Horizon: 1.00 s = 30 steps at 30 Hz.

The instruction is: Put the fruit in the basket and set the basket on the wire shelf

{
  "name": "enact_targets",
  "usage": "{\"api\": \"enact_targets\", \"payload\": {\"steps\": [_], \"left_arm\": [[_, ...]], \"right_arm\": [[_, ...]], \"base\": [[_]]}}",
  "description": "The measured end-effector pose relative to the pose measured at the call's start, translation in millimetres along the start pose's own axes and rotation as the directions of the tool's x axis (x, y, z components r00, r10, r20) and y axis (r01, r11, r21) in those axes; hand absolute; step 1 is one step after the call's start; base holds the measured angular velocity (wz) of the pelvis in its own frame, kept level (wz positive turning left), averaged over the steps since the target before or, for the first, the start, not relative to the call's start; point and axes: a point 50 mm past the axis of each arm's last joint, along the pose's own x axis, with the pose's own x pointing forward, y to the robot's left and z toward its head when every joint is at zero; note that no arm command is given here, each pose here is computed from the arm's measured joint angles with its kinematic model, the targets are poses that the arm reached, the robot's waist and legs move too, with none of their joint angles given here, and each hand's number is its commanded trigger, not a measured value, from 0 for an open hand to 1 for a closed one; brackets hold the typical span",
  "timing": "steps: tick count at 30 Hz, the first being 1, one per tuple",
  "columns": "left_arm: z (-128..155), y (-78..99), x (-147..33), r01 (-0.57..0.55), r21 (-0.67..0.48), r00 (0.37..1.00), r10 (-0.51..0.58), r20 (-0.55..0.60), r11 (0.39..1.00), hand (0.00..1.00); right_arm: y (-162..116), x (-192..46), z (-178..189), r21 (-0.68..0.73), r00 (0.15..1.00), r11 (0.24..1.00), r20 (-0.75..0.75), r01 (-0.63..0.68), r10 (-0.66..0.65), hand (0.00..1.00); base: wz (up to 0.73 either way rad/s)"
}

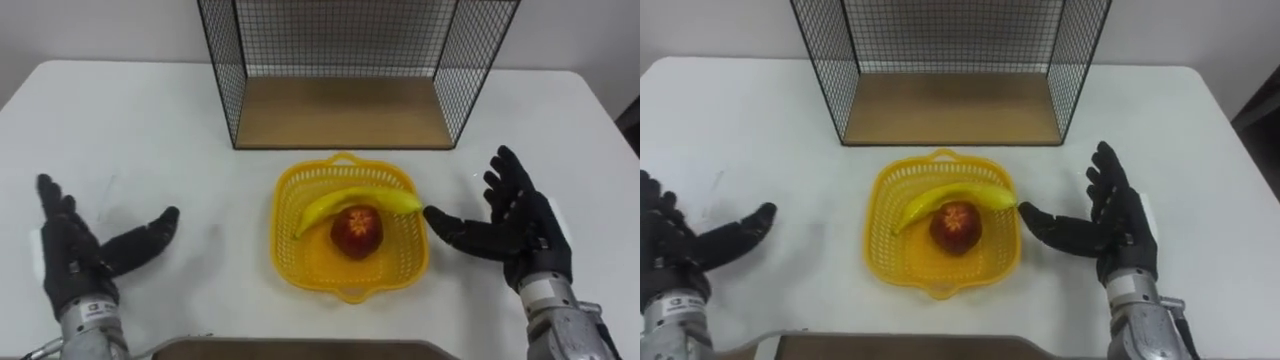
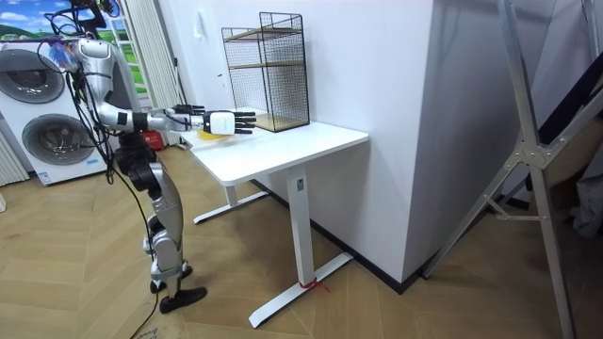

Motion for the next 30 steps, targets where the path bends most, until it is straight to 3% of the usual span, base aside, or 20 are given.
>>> {"api": "enact_targets", "payload": {"steps": [3,7,17,30], "left_arm": [[-3.2,-10.2,-2.6,0.093,-0.009,0.996,-0.093,-0.015,0.996,0.0],[-5.4,-13.1,-3.5,0.138,-0.011,0.99,-0.138,-0.024,0.99,0.0],[-12.8,-16.8,-6.0,0.175,-0.017,0.983,-0.176,-0.055,0.984,0.0],[-13.9,-17.7,-6.9,0.209,-0.029,0.976,-0.211,-0.061,0.977,0.0]], "right_arm": [[12.7,-0.9,-4.4,0.029,1.0,0.999,-0.011,-0.026,0.026,0.0],[21.8,-2.0,-10.3,0.06,0.998,0.996,-0.031,-0.059,0.061,0.0],[25.7,-0.6,-27.1,0.103,0.992,0.992,-0.1,-0.071,0.081,0.0],[24.8,0.6,-25.2,0.113,0.994,0.992,-0.077,-0.063,0.072,0.0]], "base": [[-0.03],[-0.07],[0.0],[0.0]]}}
